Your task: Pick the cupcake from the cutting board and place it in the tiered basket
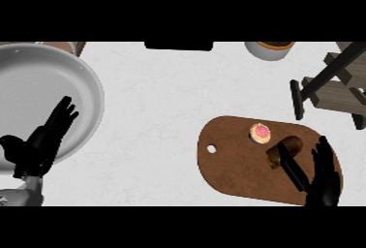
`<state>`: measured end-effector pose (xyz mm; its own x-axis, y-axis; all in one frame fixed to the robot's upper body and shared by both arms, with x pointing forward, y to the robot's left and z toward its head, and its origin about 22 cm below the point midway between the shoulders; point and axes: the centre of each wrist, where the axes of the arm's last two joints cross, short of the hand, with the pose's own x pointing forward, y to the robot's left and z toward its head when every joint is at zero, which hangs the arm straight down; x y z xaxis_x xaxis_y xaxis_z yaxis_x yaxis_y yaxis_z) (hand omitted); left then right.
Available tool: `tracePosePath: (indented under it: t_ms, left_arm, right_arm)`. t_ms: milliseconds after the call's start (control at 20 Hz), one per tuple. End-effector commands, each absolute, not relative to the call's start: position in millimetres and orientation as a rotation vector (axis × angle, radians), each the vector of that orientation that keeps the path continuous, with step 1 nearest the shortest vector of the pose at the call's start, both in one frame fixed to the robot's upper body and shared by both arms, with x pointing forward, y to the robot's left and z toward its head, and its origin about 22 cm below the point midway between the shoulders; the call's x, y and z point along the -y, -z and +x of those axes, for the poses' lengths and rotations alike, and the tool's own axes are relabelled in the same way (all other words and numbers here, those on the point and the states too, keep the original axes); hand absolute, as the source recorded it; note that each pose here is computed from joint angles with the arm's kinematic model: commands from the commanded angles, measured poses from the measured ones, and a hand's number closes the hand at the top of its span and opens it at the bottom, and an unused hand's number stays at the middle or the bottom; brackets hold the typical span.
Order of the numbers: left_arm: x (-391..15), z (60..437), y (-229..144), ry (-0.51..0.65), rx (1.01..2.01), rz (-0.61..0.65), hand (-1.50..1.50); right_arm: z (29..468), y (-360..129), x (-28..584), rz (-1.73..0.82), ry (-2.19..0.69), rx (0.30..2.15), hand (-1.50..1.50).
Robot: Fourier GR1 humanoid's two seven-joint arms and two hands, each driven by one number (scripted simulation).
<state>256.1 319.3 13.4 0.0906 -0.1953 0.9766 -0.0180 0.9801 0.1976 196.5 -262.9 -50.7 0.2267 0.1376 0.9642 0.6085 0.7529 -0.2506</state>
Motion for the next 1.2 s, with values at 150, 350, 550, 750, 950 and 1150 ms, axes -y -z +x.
tracePosePath:
  t_ms: [150,350,550,750,950,1150]
  left_arm:
    - [-342,235,14,0.097,1.235,0.253,0.00]
    - [-356,227,15,0.081,1.215,0.267,0.00]
    - [-356,223,22,0.076,1.210,0.281,0.00]
    - [-367,225,1,0.068,1.206,0.285,0.00]
    - [-354,215,23,0.071,1.186,0.290,0.00]
    - [-365,211,17,0.058,1.191,0.288,0.00]
  right_arm:
    - [216,14,258,-0.558,0.147,1.145,-1.50]
    - [244,-32,256,-0.554,0.134,1.069,-1.50]
    - [264,-80,234,-0.472,0.072,0.974,-1.50]
    - [246,-90,234,-0.437,0.008,0.856,-1.50]
    - [254,-102,245,-0.481,-0.005,0.776,-1.50]
    - [251,-91,241,-0.489,0.021,0.744,-1.50]
